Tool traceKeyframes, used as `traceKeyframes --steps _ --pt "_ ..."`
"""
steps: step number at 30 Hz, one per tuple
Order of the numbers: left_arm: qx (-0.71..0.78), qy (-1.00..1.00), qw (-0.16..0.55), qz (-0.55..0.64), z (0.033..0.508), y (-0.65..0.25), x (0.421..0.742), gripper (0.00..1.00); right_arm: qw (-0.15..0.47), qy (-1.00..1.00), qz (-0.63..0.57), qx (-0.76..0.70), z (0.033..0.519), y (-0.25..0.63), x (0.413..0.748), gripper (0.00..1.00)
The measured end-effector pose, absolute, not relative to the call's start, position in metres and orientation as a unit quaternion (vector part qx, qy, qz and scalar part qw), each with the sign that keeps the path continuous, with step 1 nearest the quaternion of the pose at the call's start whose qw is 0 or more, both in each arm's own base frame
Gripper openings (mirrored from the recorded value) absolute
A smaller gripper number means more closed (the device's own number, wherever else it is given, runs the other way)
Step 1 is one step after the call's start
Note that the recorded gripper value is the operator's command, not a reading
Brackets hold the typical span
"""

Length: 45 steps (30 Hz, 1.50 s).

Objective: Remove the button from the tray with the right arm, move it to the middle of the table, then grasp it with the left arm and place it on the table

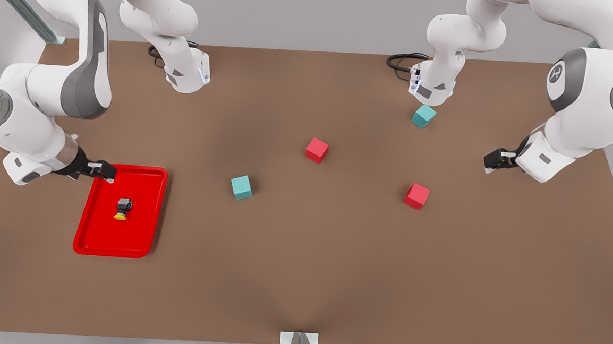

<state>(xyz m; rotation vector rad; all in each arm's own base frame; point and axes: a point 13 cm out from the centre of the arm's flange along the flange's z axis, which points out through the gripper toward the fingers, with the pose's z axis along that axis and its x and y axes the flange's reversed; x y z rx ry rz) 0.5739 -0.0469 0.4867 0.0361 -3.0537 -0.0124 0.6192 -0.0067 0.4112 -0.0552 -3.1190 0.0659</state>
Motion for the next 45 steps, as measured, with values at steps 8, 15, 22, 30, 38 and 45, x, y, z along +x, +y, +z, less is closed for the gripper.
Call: traceKeyframes --steps 8,15,22,30,38,45 --pt "0.012 -0.999 0.034 -0.005 0.488 -0.047 0.579 1.0 0.067 -0.998 0.015 0.007 0.345 0.028 0.629 1.0" --pt "0.013 -0.999 0.033 -0.005 0.487 -0.047 0.58 1.0 0.146 -0.988 0.014 -0.057 0.196 -0.072 0.628 1.0" --pt "0.013 -0.999 0.031 -0.005 0.487 -0.048 0.581 1.0 0.118 -0.991 0.015 -0.058 0.061 -0.106 0.626 1.0" --pt "0.014 -0.999 0.033 -0.005 0.486 -0.048 0.58 1.0 0.064 -0.997 0.014 -0.047 0.057 -0.115 0.634 1.0" --pt "0.015 -0.999 0.037 -0.005 0.484 -0.048 0.579 1.0 0.081 -0.996 0.011 -0.027 0.052 -0.104 0.559 1.0" --pt "0.015 -0.999 0.038 -0.005 0.483 -0.048 0.579 1.0 0.02 -1.0 0.011 -0.02 0.041 -0.108 0.582 1.0"
